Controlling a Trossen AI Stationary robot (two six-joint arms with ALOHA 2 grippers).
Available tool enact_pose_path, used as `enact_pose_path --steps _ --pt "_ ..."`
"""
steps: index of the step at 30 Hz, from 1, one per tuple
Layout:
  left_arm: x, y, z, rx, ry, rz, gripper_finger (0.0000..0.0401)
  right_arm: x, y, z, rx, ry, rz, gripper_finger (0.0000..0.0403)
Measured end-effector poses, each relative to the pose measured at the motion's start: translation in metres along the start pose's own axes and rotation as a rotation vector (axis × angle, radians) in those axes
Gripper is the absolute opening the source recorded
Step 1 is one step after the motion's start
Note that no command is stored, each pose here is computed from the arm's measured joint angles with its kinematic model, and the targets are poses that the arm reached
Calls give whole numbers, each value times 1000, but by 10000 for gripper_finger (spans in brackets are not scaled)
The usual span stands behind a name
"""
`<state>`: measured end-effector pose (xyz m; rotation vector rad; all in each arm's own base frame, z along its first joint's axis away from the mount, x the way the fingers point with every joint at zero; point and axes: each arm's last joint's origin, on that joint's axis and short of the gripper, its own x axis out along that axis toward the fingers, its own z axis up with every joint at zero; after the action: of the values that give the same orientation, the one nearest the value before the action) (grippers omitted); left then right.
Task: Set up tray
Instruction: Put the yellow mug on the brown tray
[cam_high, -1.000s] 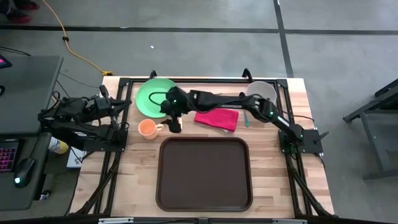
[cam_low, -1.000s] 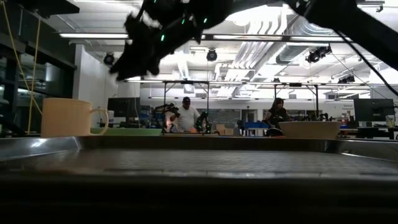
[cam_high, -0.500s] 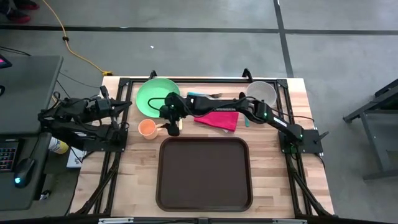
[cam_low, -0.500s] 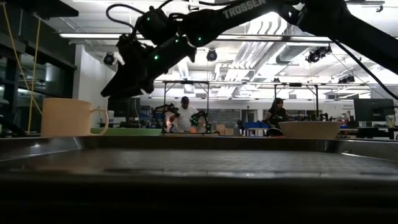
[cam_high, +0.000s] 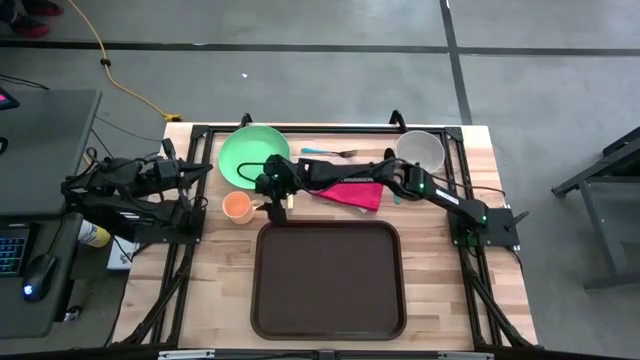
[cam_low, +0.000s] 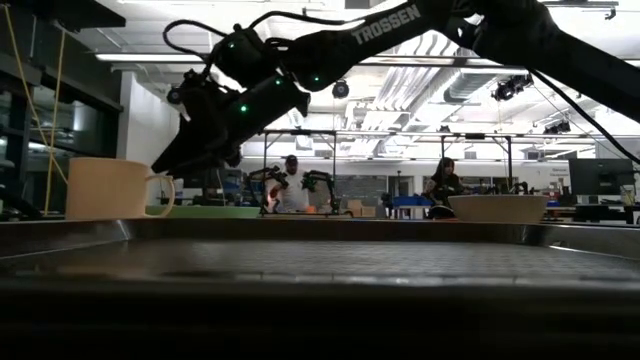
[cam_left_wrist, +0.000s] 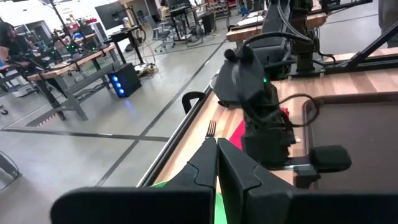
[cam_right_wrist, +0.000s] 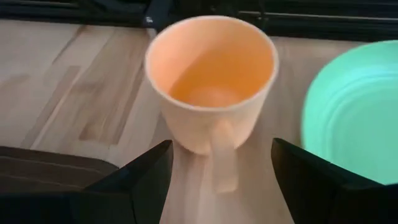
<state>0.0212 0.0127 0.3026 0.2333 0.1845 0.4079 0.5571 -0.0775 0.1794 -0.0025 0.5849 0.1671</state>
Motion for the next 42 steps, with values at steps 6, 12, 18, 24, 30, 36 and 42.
enact_pose_path --steps 6,12,18,24,30,36,42 --pt "0 0 -1 4 6 -1 44 9 4 -7 1 8 -1 249" --pt "0 0 -2 9 14 -3 44 13 4 -11 8 23 -12 248" --pt "0 0 -2 12 18 -3 44 13 3 -9 2 7 -41 224" --pt "0 0 -3 15 23 -4 44 13 3 -10 3 12 -41 188" --pt "0 -1 -4 22 35 -6 44 13 4 -10 -4 17 -39 153" --pt "0 -1 -4 23 36 -7 44 13 4 -10 -5 17 -39 119" --pt "0 -1 -4 24 36 -8 44 13 4 -10 -5 19 -52 89"
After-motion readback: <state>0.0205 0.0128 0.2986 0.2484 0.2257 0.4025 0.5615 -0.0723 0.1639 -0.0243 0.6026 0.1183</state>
